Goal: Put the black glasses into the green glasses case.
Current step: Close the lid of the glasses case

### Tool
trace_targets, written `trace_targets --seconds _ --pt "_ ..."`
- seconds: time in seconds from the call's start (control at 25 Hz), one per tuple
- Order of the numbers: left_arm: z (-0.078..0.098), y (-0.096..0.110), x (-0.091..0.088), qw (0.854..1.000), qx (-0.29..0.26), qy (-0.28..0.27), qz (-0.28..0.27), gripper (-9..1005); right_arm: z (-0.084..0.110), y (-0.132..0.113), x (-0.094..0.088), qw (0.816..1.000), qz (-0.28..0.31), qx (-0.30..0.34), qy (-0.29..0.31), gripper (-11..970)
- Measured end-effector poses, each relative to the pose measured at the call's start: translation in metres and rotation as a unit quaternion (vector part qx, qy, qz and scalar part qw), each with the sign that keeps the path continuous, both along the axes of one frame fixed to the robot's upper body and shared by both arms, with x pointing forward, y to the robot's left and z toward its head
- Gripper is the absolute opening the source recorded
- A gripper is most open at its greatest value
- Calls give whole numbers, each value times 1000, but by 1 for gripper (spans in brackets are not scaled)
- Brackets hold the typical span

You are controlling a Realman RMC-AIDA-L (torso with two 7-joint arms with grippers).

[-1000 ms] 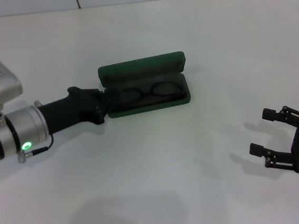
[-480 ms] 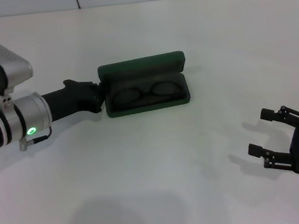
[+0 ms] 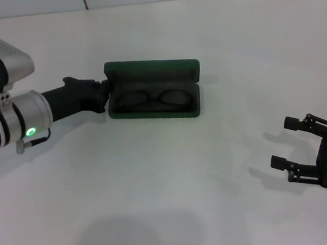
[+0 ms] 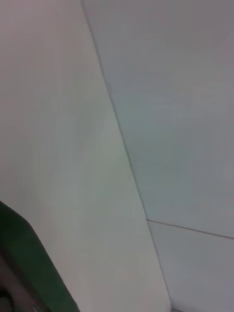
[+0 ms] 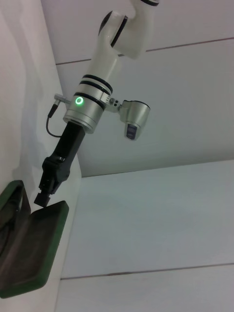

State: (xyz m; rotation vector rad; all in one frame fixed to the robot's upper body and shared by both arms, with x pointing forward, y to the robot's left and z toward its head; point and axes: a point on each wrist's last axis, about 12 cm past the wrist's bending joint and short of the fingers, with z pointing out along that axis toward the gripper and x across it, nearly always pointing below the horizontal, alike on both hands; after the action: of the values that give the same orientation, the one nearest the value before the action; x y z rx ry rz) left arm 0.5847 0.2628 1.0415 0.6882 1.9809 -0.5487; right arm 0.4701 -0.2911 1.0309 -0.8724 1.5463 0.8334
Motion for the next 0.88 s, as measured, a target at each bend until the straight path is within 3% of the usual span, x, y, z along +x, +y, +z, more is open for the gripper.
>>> trace_targets --seconds 0.32,0.52,0.72,0.88 --pt "2 -1 2 1000 -9 6 6 0 2 3 4 1000 5 2 -4 869" --pt "4 21 -14 996 -72 60 9 0 3 2 5 1000 3 3 -5 869" --pt "21 33 -32 987 -152 51 -9 0 3 2 5 1000 1 2 -5 869" --pt "43 16 -26 984 -173 23 -21 0 2 3 5 1000 -2 0 -4 868"
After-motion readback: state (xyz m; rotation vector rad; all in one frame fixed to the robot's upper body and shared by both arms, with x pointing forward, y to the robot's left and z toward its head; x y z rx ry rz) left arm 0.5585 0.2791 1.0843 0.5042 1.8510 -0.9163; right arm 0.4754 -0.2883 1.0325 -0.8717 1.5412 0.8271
